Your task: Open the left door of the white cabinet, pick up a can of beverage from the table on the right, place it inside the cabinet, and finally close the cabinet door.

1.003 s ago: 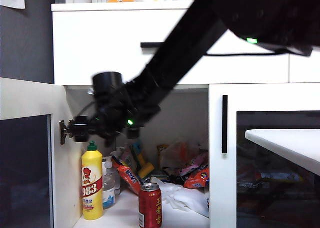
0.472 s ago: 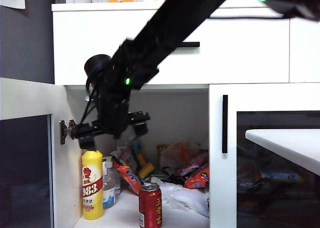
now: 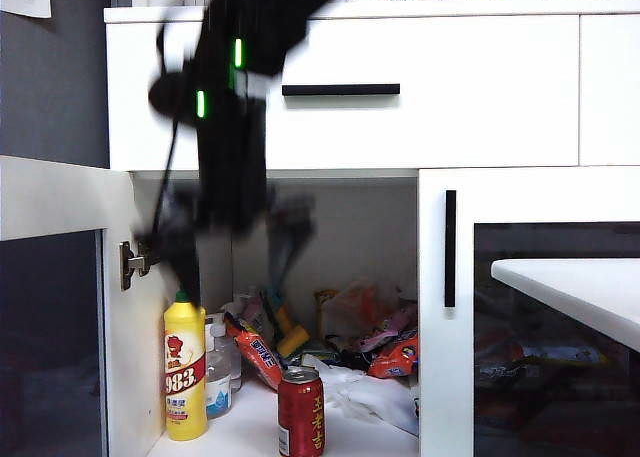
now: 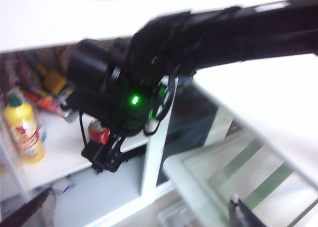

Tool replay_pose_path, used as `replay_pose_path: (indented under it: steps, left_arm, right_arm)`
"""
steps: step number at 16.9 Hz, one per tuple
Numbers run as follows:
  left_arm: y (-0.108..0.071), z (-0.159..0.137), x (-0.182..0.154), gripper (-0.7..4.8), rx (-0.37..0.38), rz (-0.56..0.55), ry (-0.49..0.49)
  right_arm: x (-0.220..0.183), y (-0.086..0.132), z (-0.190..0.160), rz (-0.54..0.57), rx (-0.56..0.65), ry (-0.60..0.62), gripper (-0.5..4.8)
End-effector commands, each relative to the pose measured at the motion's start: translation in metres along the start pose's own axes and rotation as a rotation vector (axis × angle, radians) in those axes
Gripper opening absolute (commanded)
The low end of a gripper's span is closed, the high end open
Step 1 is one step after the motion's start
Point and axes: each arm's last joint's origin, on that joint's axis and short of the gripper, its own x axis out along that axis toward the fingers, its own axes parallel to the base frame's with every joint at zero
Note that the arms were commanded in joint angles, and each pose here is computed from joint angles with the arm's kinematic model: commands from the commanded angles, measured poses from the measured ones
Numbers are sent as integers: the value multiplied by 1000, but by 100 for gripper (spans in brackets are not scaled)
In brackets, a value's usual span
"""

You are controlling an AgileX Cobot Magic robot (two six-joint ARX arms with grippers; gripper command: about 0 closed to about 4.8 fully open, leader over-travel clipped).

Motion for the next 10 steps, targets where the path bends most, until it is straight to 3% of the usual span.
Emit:
replay_pose_path:
  steps: [1, 4, 5, 7, 10]
  left_arm:
    - [0, 9, -5, 479, -19, -22, -46]
    - [0, 18, -6, 479, -45, -30, -125]
    - [-3, 21, -7, 479, -33, -104, -153]
    - [-3, 25, -7, 479, -25, -122, -189]
    - [-4, 28, -6, 479, -32, -125, -214]
  right_arm:
    - [-68, -6, -5, -144, -96, -4, 471]
    - [-166, -15, -17, -205, -105, -122, 471]
    - [-208, -21, -32, -235, -123, -149, 471]
    - [-263, -32, -56, -281, -113, -211, 471]
    - [-362, -55, -108, -227, -47, -460, 470]
